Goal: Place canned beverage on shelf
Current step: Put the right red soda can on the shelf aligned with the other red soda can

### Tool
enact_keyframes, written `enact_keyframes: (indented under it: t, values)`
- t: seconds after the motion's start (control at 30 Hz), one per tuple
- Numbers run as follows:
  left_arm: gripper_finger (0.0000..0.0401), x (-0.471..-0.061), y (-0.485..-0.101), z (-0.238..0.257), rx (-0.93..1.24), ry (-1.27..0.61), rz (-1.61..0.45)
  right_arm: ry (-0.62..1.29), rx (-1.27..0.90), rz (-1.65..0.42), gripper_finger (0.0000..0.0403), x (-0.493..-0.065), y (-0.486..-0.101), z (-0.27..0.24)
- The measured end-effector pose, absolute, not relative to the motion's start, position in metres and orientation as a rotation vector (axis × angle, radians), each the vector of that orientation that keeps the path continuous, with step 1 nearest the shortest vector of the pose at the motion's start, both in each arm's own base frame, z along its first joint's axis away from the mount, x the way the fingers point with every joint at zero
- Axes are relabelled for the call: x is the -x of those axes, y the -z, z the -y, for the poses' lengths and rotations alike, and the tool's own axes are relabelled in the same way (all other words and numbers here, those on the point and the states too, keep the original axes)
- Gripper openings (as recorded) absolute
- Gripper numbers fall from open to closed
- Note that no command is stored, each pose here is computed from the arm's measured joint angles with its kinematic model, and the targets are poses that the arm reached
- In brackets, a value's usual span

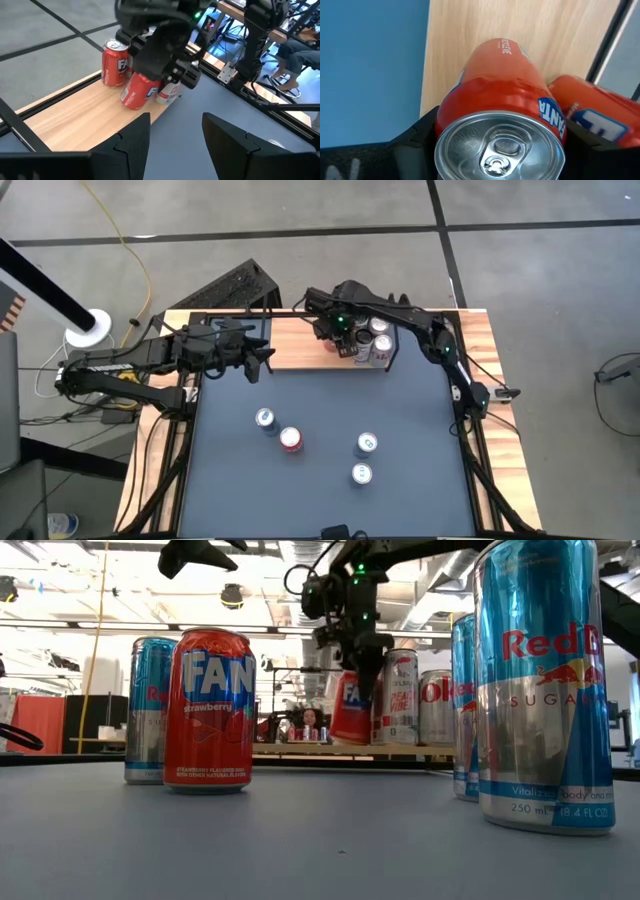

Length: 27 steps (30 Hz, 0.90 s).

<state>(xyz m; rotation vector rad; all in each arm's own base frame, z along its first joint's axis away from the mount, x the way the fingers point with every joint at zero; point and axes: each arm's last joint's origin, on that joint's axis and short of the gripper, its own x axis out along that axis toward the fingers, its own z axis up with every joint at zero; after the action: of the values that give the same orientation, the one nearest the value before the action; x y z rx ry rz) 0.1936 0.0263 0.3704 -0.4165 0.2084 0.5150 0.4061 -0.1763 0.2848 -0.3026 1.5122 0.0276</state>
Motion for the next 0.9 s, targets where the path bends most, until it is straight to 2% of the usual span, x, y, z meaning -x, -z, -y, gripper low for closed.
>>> enact_keyframes:
  t: [0.23, 0.4, 0.53, 0.9]
  values:
    - [0.0169, -0.194, -0.37, -0.026, 0.417, -0.514, -0.209, 0.04, 0.319, -1.544, 0.027, -0.412, -0.277, 0.173]
    - [0.0169, -0.194, -0.37, -0.026, 0.417, -0.512, -0.209, 0.087, 0.273, -1.567, 0.032, -0.409, -0.277, 0.174]
    - [0.0169, -0.194, -0.37, -0.026, 0.416, -0.512, -0.21, 0.119, 0.253, -1.561, 0.0344, -0.409, -0.278, 0.175]
    - [0.0169, -0.194, -0.37, -0.026, 0.392, -0.486, -0.222, 0.235, 0.294, -1.507, 0.0352, -0.41, -0.295, 0.168]
